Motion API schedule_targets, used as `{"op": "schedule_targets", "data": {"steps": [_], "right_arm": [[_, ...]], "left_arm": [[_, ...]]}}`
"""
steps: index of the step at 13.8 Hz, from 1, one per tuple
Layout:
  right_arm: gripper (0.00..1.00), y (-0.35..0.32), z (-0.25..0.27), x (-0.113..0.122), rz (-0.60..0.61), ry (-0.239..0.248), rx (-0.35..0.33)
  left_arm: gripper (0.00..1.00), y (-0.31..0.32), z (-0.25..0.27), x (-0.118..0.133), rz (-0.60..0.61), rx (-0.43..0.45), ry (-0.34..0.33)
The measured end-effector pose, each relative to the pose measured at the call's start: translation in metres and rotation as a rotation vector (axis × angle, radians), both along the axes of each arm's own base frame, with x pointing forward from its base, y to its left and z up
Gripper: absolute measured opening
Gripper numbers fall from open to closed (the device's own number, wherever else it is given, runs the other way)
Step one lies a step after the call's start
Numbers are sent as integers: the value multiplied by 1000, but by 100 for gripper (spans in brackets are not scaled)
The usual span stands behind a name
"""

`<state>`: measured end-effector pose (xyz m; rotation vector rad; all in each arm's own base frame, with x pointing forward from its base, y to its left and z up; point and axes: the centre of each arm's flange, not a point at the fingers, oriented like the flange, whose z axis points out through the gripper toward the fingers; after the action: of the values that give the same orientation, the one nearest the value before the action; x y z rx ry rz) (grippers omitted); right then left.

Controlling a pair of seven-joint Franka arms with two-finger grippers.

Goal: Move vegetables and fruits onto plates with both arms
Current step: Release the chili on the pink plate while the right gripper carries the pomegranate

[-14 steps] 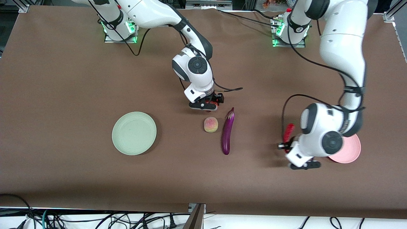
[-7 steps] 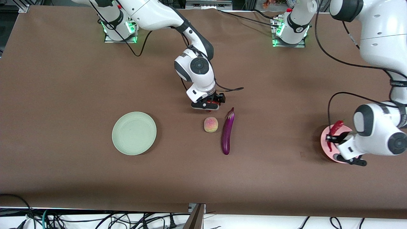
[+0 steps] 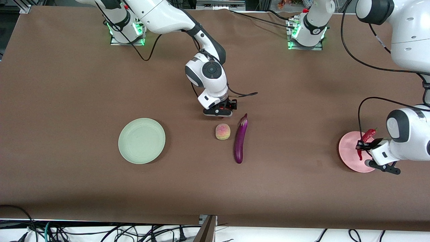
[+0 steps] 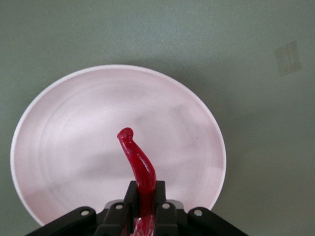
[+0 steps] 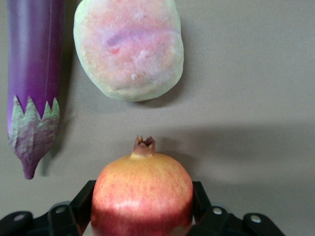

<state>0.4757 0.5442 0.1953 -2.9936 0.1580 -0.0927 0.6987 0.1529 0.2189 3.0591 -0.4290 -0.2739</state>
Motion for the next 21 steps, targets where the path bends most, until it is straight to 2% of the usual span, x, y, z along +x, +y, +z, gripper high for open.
{"op": "schedule_targets", "data": {"steps": [5, 8, 9, 12, 14, 17, 21], "right_arm": [[81, 1, 9, 4, -2, -8, 4], [81, -16, 68, 25, -13, 13, -60], [81, -33, 93, 37, -11, 19, -79], [81, -111, 136, 92, 29, 34, -115], [81, -168, 138, 129, 30, 37, -122], [81, -242, 130, 166, 64, 46, -136], [81, -350, 106, 201, 64, 86, -150]], "left_arm": [[17, 2, -16, 3, -9, 4, -28], [17, 2, -20, 2, -9, 4, -26], [22, 2, -21, 2, -9, 4, -24], [51, 2, -24, 2, -9, 4, -24], [68, 2, -17, 6, -10, 5, -38], [99, -23, 11, 16, 16, -23, -39], [100, -131, 33, 23, 160, -96, 14]]}}
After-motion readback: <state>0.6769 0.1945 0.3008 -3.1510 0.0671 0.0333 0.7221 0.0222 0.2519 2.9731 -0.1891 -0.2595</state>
